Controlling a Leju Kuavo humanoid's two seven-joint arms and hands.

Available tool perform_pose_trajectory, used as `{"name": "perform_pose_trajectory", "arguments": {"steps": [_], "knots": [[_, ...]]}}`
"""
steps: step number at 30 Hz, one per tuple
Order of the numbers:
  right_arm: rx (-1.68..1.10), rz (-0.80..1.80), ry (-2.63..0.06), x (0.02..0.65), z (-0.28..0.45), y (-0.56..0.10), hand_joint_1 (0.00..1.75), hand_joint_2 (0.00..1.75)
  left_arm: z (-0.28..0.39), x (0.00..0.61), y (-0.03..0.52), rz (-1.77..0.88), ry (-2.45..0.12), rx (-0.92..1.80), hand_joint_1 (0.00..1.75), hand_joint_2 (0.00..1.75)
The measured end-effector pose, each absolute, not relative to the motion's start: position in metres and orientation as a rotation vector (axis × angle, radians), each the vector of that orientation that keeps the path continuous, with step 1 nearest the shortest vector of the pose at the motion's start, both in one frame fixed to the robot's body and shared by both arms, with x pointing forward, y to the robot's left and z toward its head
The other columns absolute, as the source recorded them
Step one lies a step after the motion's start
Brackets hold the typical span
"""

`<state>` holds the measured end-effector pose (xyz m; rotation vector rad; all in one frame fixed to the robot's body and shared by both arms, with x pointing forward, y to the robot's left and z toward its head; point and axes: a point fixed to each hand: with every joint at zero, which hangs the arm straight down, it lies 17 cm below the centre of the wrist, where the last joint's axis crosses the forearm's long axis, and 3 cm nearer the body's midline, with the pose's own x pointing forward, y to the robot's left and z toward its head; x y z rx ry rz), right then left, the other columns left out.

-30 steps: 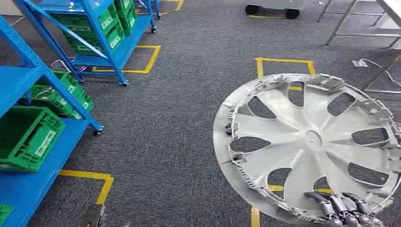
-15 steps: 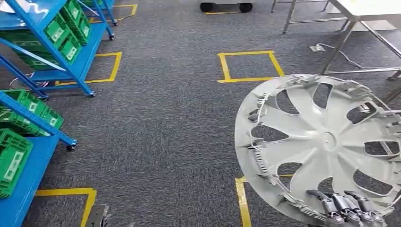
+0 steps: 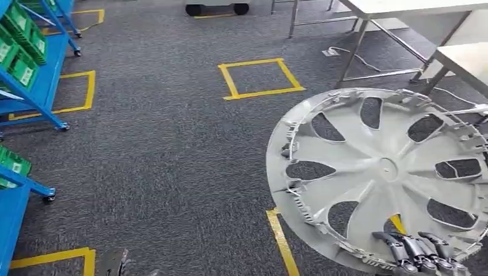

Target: Take the parts from the cabinet and place them on the table.

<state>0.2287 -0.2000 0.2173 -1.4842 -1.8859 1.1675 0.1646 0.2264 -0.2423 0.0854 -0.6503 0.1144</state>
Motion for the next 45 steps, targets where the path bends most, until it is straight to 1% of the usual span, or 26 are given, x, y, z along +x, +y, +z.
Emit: {"name": "perform_pose_trajectory", "arguments": {"steps": [10, 34, 41, 45], "knots": [[-1.495, 1.167, -1.869, 0.2301, 0.2164, -0.2032, 1.75, 1.75, -0.2399, 0.171, 0.2256, 0.108, -0.668, 0.079, 0.0, 1.75], [-1.505, 1.181, -1.852, 0.2303, 0.2136, -0.2075, 1.75, 1.75, -0.2417, 0.164, 0.2251, 0.099, -0.659, 0.081, 0.0, 1.75], [-1.503, 1.183, -1.848, 0.2299, 0.2125, -0.2077, 1.75, 1.75, -0.2392, 0.1722, 0.2238, 0.096, -0.673, 0.08, 0.0, 1.75], [-1.504, 1.179, -1.848, 0.2302, 0.2129, -0.2082, 1.75, 1.75, -0.242, 0.1622, 0.2239, 0.095, -0.658, 0.081, 0.0, 1.75]]}}
